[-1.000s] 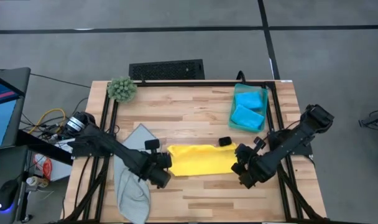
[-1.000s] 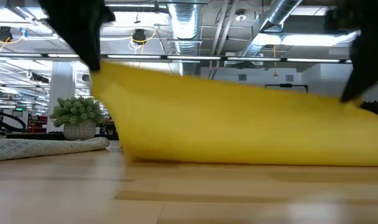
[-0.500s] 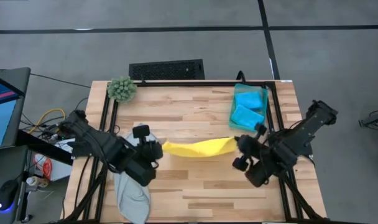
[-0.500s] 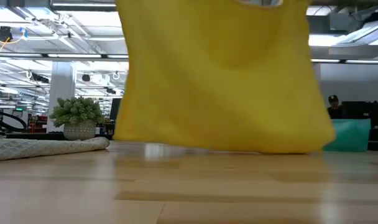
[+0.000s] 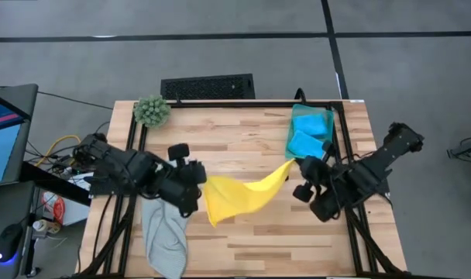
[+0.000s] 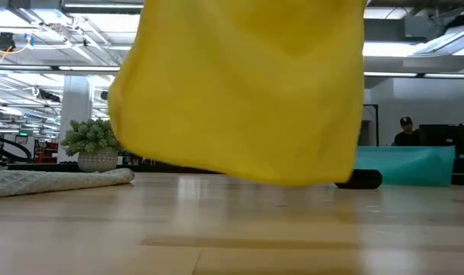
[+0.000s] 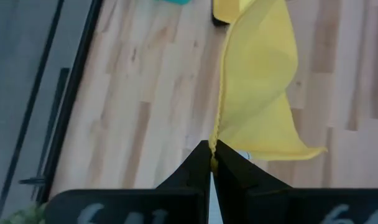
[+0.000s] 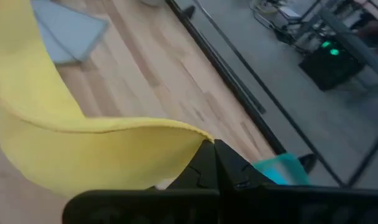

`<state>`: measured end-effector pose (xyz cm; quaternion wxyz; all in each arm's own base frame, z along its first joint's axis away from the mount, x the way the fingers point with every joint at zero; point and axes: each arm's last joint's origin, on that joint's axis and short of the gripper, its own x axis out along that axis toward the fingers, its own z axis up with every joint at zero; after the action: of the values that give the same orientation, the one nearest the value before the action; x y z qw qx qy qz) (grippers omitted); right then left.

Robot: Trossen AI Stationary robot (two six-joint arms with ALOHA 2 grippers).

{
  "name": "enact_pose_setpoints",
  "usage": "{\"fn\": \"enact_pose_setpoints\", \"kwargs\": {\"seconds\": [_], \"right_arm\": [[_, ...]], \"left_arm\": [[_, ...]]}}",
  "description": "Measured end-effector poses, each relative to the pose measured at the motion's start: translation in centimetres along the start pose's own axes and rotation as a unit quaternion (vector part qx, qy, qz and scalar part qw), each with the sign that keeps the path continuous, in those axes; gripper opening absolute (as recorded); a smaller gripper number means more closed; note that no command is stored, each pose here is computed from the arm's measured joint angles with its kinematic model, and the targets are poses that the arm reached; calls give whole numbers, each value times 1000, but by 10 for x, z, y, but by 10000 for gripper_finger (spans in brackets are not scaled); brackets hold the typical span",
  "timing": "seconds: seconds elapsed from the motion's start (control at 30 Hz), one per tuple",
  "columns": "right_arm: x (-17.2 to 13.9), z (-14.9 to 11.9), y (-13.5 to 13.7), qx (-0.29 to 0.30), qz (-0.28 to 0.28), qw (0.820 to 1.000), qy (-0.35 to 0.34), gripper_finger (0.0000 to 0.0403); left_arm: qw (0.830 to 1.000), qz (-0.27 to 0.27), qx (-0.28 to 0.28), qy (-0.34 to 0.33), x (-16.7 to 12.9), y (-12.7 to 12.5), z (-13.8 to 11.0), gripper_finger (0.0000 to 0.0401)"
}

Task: Fold microfiber towels
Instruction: Fold the yellow microfiber cloth

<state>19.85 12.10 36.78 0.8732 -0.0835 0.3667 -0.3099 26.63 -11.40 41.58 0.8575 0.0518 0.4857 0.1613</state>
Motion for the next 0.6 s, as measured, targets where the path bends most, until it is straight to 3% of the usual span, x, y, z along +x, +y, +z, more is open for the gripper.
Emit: {"fn": "enact_pose_setpoints", "kwargs": {"seconds": [0.33, 0.6], "right_arm": [[22, -7, -54, 44, -64, 997, 13, 0], [5, -10, -100, 114, -100, 986, -69, 0]], "left_arm": [[993, 115, -21, -4, 18, 67, 18, 4], [977, 200, -69, 1, 15, 132, 16, 4]]}}
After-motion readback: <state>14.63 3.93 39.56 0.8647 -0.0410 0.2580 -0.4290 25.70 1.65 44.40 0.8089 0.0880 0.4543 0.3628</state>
